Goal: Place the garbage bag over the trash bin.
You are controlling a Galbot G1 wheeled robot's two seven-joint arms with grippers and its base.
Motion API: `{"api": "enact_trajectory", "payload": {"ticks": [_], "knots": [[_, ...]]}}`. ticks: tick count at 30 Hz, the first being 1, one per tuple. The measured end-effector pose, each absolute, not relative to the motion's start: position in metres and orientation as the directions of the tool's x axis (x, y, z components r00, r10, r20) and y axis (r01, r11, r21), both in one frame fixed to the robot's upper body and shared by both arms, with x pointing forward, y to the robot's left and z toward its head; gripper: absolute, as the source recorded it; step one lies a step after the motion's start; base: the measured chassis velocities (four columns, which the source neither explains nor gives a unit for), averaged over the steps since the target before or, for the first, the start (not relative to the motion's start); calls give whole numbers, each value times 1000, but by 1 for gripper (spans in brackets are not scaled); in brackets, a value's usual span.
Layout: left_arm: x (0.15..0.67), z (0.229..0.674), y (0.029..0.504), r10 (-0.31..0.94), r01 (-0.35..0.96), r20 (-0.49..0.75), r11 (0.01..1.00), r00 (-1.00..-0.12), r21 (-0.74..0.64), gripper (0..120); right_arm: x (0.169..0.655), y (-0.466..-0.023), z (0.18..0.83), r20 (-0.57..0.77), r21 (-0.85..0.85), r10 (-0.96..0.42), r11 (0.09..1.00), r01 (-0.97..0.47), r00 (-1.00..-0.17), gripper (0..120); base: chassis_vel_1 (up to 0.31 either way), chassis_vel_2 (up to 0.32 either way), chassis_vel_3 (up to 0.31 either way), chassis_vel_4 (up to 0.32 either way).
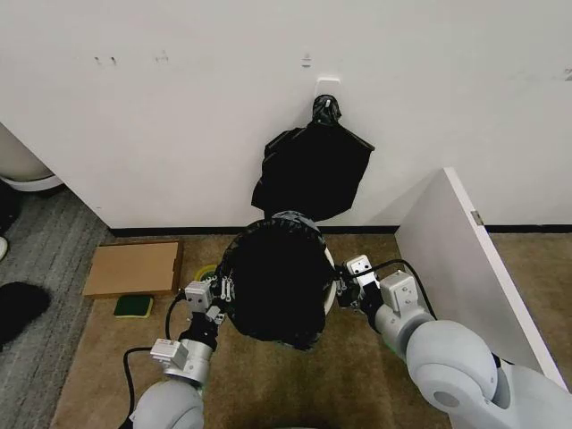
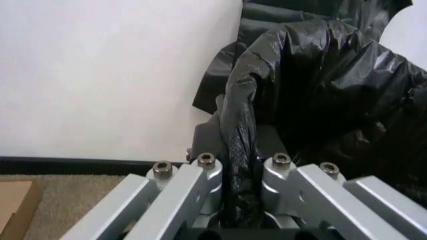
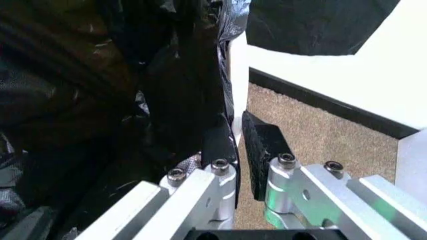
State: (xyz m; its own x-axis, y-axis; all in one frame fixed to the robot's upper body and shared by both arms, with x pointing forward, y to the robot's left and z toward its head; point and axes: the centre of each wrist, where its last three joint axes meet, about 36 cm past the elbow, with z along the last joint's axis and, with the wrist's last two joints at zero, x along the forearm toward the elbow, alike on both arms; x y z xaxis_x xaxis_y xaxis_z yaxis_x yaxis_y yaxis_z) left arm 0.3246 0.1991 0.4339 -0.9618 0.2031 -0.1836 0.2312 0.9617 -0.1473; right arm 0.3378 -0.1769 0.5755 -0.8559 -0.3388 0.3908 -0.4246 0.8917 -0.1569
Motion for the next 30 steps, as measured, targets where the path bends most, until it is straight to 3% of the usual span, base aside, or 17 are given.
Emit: {"api": "enact_trajectory", "payload": {"ticks": [9, 20, 22, 27, 30], "knots": [[324, 433, 199, 201, 228, -173, 961, -964, -156, 4, 336, -177, 577, 374, -176, -337, 889, -423, -864, 1, 0, 0, 0, 0], [324, 434, 198, 202, 229, -173, 960, -964, -159, 4, 332, -175, 574, 390, -164, -355, 881, -444, -849, 41, 0, 0, 0, 0], [324, 434, 198, 202, 230, -173, 960, -964, -160, 4, 332, -175, 574, 390, -164, -355, 881, -443, -850, 39, 0, 0, 0, 0], [325, 434, 198, 201, 229, -172, 960, -964, -160, 4, 330, -175, 573, 389, -171, -350, 882, -440, -852, 18, 0, 0, 0, 0], [325, 433, 199, 201, 228, -171, 960, -965, -160, 4, 330, -175, 572, 388, -174, -348, 882, -439, -853, 11, 0, 0, 0, 0]]}}
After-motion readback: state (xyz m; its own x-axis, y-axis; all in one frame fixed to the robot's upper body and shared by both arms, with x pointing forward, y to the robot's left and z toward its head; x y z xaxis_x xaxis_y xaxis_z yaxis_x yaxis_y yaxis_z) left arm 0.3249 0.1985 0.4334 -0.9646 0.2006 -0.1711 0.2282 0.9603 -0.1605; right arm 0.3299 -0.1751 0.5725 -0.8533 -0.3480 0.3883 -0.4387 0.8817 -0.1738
